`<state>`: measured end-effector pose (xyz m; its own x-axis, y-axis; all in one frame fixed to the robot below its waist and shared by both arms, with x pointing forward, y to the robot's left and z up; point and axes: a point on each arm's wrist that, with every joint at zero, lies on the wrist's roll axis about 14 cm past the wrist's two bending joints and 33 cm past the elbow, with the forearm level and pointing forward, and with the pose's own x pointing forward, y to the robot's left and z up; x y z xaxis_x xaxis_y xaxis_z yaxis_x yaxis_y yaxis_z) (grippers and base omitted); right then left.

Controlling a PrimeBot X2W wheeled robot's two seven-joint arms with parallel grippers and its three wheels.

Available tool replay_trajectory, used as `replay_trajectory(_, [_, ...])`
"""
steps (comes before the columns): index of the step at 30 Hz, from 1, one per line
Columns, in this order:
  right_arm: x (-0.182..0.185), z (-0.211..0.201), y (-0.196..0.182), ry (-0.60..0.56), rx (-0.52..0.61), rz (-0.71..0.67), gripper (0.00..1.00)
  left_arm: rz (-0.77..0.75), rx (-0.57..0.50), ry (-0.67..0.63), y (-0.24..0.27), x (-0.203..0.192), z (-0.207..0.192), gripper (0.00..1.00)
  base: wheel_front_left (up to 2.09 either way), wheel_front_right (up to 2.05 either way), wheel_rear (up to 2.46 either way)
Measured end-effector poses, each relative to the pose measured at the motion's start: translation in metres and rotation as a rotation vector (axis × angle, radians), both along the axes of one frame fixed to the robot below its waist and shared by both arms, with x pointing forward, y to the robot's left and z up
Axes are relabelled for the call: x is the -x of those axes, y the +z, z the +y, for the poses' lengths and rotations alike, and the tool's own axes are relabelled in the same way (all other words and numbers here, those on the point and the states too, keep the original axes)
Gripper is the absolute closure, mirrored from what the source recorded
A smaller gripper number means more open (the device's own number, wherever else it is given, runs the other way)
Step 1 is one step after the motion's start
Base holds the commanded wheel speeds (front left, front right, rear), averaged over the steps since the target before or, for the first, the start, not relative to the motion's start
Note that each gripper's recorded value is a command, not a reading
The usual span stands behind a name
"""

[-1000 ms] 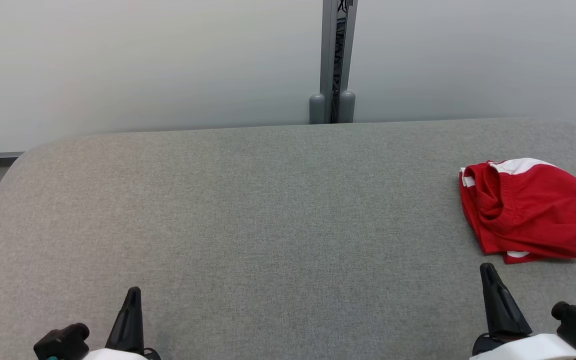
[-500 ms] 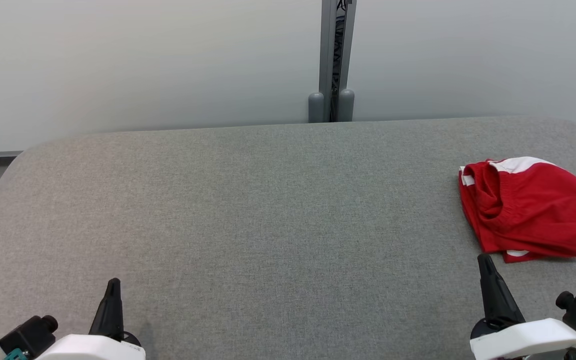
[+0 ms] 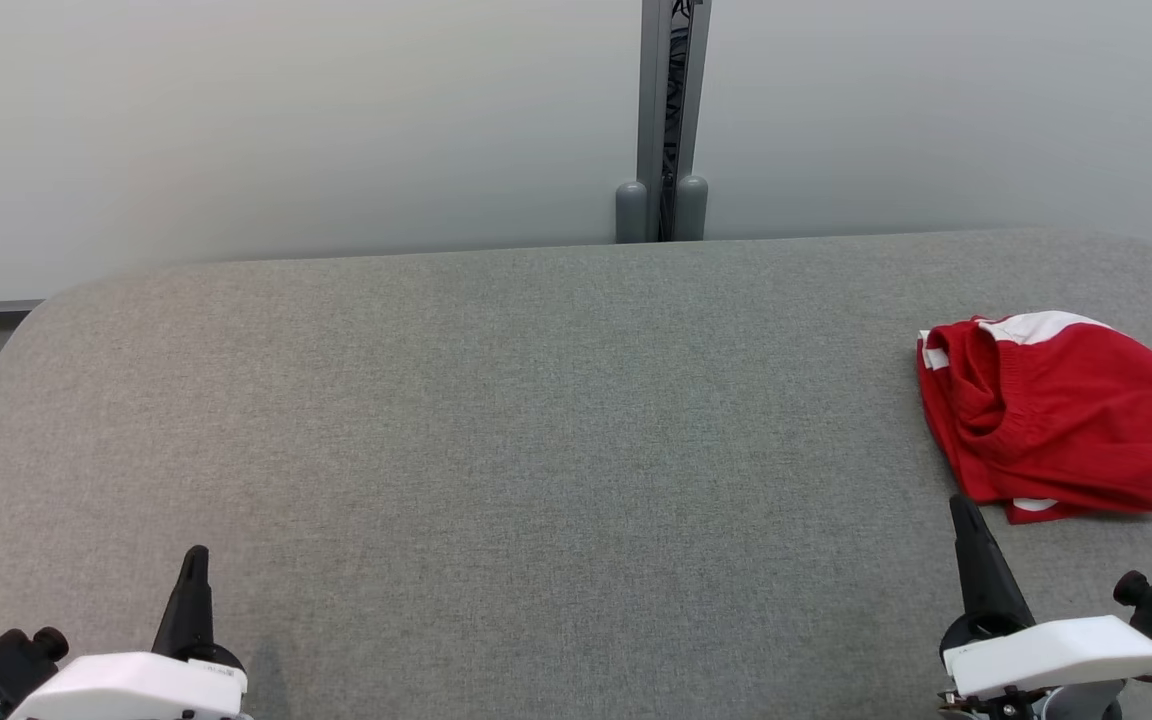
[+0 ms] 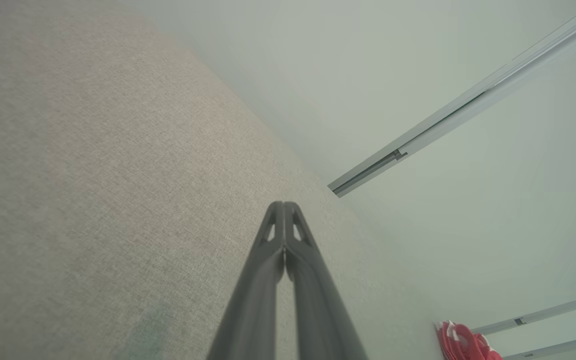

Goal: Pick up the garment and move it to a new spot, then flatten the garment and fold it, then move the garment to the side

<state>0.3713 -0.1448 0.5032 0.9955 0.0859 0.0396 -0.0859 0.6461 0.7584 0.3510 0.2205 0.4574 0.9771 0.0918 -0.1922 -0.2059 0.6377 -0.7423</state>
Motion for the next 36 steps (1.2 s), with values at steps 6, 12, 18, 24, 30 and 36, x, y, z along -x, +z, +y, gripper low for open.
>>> replay_trajectory(6, [-0.002, 0.0, -0.002, -0.004, -0.067, 0.018, 1.0, -0.01, 0.071, 0.011, 0.003, -0.004, 0.004, 1.0, 0.0, 0.0, 0.0])
replay_trajectory(12, [-0.005, 0.0, -0.003, -0.008, -0.132, 0.031, 1.0, -0.023, 0.136, 0.024, 0.007, -0.007, 0.009, 1.0, 0.0, 0.0, 0.0])
replay_trajectory(18, [-0.009, 0.0, 0.001, -0.011, -0.184, 0.028, 1.0, -0.024, 0.19, 0.033, 0.007, -0.008, 0.012, 1.0, 0.0, 0.0, 0.0])
replay_trajectory(24, [-0.011, 0.001, 0.0, -0.012, -0.242, 0.039, 1.0, -0.044, 0.25, 0.036, 0.012, -0.012, 0.015, 1.0, 0.0, 0.0, 0.0])
replay_trajectory(30, [-0.013, 0.001, -0.001, -0.015, -0.306, 0.055, 1.0, -0.055, 0.315, 0.045, 0.013, -0.012, 0.018, 1.0, 0.0, 0.0, 0.0])
replay_trajectory(36, [-0.017, 0.002, 0.001, -0.015, -0.359, 0.055, 1.0, -0.079, 0.367, 0.046, 0.019, -0.016, 0.021, 1.0, 0.0, 0.0, 0.0])
